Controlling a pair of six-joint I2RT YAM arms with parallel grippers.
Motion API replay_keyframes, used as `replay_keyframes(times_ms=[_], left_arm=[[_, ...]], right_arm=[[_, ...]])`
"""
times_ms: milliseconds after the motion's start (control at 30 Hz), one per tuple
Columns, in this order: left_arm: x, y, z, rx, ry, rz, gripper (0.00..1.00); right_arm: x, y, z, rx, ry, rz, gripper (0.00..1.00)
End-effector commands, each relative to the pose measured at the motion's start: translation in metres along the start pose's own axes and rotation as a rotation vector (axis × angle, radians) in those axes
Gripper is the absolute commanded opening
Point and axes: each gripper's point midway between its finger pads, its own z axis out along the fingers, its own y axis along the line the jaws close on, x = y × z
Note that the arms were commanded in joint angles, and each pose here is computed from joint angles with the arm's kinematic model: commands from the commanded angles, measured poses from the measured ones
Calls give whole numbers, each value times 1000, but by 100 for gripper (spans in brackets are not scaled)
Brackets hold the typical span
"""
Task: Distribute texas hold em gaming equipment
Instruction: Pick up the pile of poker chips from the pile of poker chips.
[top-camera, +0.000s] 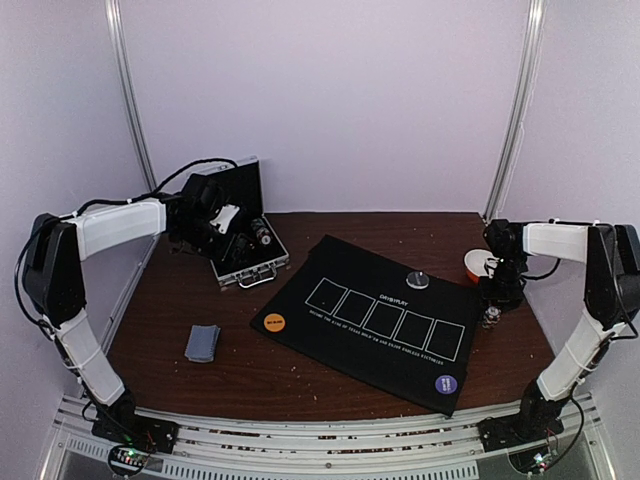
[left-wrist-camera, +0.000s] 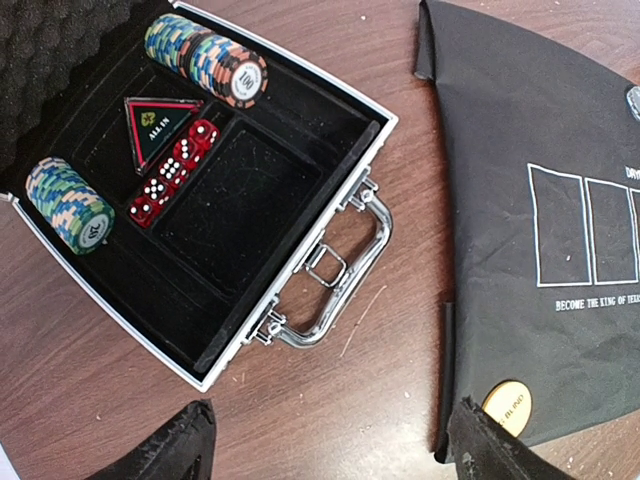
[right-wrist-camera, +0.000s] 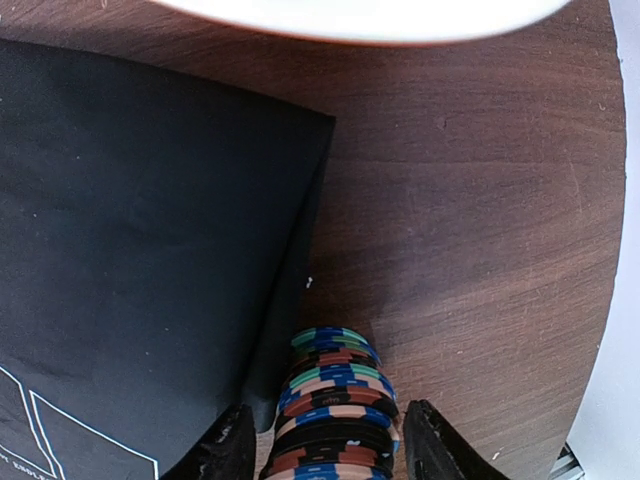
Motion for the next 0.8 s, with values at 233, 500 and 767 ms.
replay_keyframes(times_ms=[233,500,767], left_arm=[[-16,5,-22,-35,-76,45,84],[-18,5,-30,-43,-91,57,84],[-18,5,-31,-43,-92,62,84]], right_arm=[[12,-10,10,58,60,11,48],[8,-12,3,65,42,13,23],[-3,-14,-21,61,-5,6,6]])
